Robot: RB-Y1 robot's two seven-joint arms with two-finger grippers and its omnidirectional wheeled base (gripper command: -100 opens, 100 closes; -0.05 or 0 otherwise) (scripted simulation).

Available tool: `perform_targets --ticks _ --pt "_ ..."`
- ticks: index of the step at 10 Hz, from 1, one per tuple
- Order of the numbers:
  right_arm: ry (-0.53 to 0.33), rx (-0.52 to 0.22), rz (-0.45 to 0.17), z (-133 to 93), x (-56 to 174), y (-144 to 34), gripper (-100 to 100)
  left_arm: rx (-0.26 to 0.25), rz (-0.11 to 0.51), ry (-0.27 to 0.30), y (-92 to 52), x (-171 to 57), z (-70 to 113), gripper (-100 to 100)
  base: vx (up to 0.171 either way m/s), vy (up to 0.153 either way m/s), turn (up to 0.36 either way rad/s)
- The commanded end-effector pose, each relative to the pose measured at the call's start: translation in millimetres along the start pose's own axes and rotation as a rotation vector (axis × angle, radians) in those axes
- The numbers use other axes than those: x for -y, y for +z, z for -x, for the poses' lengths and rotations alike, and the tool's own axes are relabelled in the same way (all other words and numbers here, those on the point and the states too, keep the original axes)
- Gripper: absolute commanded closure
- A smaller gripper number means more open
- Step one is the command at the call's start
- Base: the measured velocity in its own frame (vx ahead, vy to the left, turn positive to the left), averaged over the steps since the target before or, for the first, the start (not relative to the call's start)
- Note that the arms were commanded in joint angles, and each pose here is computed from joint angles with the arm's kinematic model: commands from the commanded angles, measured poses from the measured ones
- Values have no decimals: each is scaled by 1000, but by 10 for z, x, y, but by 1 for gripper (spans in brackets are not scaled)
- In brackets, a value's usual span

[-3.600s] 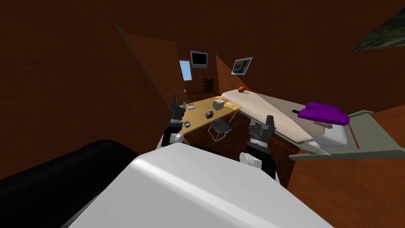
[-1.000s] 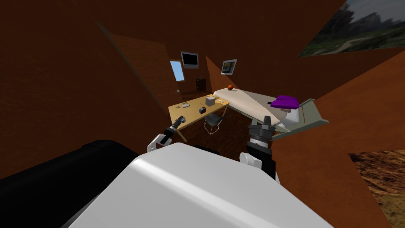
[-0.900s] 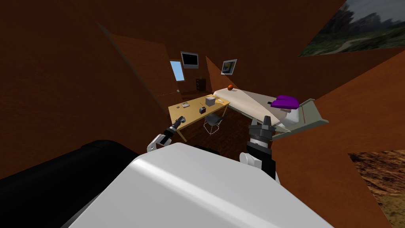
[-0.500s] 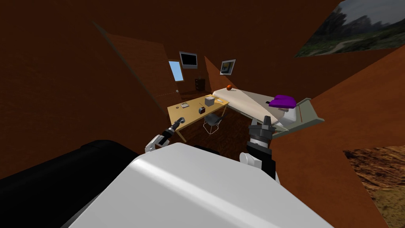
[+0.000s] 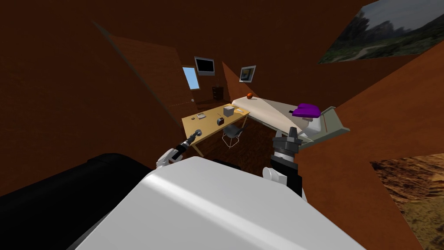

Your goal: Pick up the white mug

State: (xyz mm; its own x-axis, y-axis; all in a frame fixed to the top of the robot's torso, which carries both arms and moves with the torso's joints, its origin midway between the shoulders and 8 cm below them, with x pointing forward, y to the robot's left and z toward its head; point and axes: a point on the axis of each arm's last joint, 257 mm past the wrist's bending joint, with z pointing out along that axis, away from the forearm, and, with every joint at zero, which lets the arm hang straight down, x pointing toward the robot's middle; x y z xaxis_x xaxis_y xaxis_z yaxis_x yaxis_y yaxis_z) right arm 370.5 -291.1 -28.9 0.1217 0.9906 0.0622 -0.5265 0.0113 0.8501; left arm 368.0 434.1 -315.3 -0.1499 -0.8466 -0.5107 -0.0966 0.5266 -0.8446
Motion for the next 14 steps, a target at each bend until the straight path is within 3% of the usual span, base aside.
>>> perform_targets --ticks 1,8,14 --pt "0 0 0 0 0 0 0 -25 32 5 -16 -162 11 -100 29 17 -65" --pt "0 0 0 0 0 0 0 -87 192 -24 -260 -919 20 -100 39 25 -47" --pt "0 0 0 0 0 0 0 -140 280 -51 -403 -1291 69 -100 41 32 -41"
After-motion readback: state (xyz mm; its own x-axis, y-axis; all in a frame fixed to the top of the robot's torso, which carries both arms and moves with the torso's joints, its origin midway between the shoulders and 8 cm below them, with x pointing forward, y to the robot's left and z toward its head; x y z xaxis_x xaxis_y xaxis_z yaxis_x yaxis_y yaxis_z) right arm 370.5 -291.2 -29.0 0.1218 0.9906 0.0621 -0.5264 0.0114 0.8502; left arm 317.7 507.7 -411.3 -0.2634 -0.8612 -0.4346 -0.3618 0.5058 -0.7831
